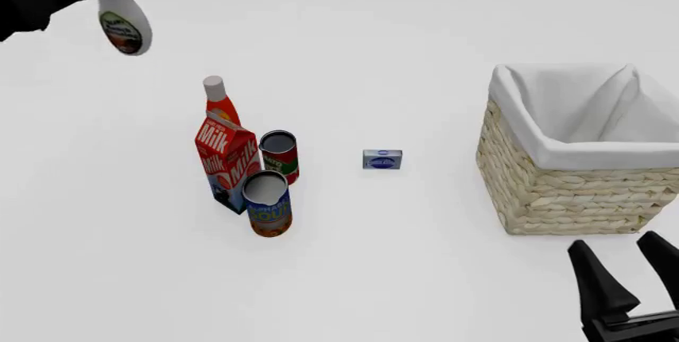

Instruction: Pick the salad dressing and place it in the basket.

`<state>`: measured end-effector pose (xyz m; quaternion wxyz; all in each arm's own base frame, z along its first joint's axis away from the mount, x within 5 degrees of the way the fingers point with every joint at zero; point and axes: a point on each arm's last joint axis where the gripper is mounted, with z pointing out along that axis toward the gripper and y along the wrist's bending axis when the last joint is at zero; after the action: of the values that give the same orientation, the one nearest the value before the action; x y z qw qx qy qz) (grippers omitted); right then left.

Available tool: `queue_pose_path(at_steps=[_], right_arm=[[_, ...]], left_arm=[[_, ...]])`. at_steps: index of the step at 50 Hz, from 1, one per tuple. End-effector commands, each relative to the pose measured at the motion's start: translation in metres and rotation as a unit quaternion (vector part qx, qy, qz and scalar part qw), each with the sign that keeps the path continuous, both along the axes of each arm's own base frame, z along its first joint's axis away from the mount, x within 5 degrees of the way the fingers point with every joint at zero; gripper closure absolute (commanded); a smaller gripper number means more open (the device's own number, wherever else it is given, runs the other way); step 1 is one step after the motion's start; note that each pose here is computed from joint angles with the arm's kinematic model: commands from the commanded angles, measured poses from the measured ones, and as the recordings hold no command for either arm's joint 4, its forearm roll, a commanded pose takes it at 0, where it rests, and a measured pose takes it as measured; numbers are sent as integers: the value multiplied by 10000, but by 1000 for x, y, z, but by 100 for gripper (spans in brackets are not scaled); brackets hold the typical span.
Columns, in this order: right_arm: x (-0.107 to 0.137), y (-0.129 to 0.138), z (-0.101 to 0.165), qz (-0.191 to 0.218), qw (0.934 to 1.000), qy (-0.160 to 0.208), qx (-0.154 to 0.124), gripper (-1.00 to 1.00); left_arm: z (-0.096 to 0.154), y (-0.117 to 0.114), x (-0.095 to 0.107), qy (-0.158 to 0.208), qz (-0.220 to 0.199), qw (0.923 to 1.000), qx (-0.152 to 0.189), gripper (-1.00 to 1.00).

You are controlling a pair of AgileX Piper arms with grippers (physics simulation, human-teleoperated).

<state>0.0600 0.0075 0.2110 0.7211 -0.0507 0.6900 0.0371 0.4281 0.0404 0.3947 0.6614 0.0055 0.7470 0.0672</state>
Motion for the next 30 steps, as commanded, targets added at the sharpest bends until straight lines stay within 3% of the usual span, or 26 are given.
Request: queue_pose_path(at_steps=[1,7,14,23,30], right_arm=[[3,1,2,59,10000,-20,-17,-100],[3,2,2,108,9999,-27,-19,-100],[2,2,2,99,9999,-25,-17,-100],[1,1,1,105,9999,-31,-9,-100],[0,1,1,104,9999,-36,-2,-100]], left_arm=[[64,-42,-39,-546,-501,9970,215,100],[82,-77,-60,-674,-972,9927,247,100],[84,-112,-76,-612,-1483,9868,207,100],[80,-161,-98,-558,-2226,9728,300,100],[61,-206,-120,-413,-2917,9552,290,100]])
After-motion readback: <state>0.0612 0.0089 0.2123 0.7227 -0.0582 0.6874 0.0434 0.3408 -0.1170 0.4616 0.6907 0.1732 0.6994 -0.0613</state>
